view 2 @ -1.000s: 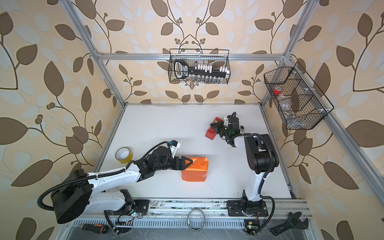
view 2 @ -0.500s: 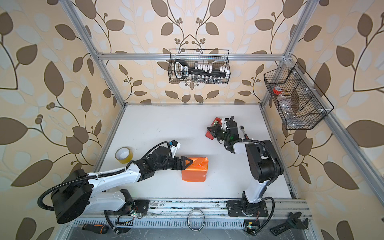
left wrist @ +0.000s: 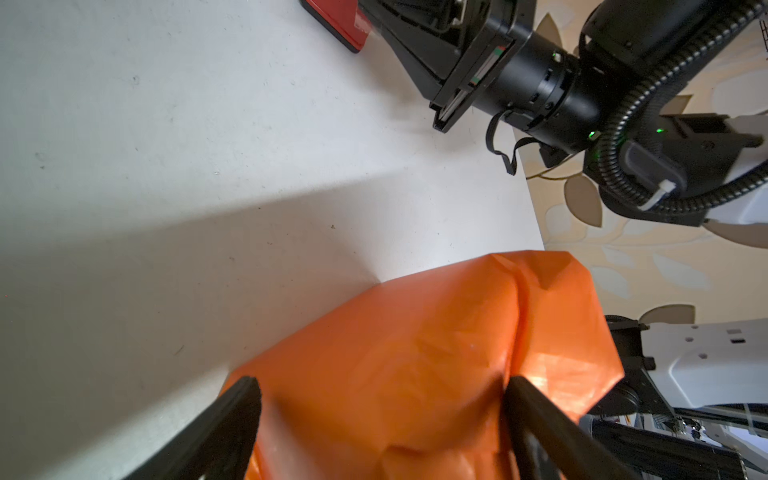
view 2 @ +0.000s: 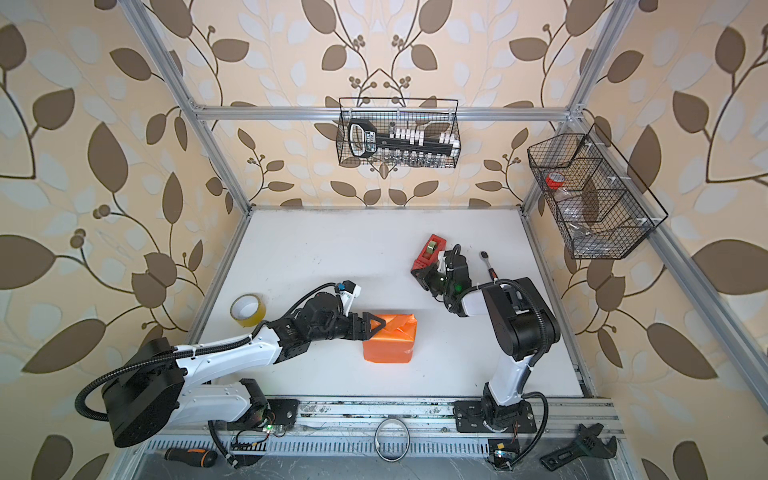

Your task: Wrap the gift box in paper

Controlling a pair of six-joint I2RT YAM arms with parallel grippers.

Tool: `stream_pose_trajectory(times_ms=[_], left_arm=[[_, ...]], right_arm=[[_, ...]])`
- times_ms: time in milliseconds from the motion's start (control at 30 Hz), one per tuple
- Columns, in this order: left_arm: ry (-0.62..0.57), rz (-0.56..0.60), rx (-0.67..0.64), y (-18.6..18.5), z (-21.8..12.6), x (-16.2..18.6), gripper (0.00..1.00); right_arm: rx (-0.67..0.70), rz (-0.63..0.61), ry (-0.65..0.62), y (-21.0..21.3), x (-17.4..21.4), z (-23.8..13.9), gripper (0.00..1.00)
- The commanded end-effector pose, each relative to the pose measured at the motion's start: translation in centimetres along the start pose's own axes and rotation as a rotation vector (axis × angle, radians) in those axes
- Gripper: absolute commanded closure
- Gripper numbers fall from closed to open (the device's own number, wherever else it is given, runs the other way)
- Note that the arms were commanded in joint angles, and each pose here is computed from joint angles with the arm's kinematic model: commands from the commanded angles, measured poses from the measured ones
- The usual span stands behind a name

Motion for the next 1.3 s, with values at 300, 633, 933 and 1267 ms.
stream_pose_trajectory(times_ms=[300, 633, 933, 1267], left_arm=[[0.210, -0.010, -0.180, 3.9, 0.2, 5.1, 0.08], [0.212, -0.009, -0.184, 4.0, 0.2, 5.1, 0.08], [0.215, -0.004, -0.186, 4.0, 0.2, 5.1, 0.08], [0.218, -0.002, -0.186, 3.9, 0.2, 5.0, 0.08]], right_arm=[[0.155, -0.008, -0.031, -5.9, -0.1, 0.3, 1.00], [0.204, -0.062, -0.033, -6.2, -0.6, -0.6, 1.00], [0.174, -0.187, -0.036, -2.6, -0.5, -5.2, 1.00], [0.004, -0.442, 0.169, 5.1, 6.7, -12.1, 1.00]])
Point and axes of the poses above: each gripper's point midway between its finger pads, its own z axis out along the fingers, its own y axis along the line the jaws close on, x = y × z, the point moved 5 cm from there along -z, back along the fingers, and after that the axes turned 11 degrees about z, right-handed, at the moved point
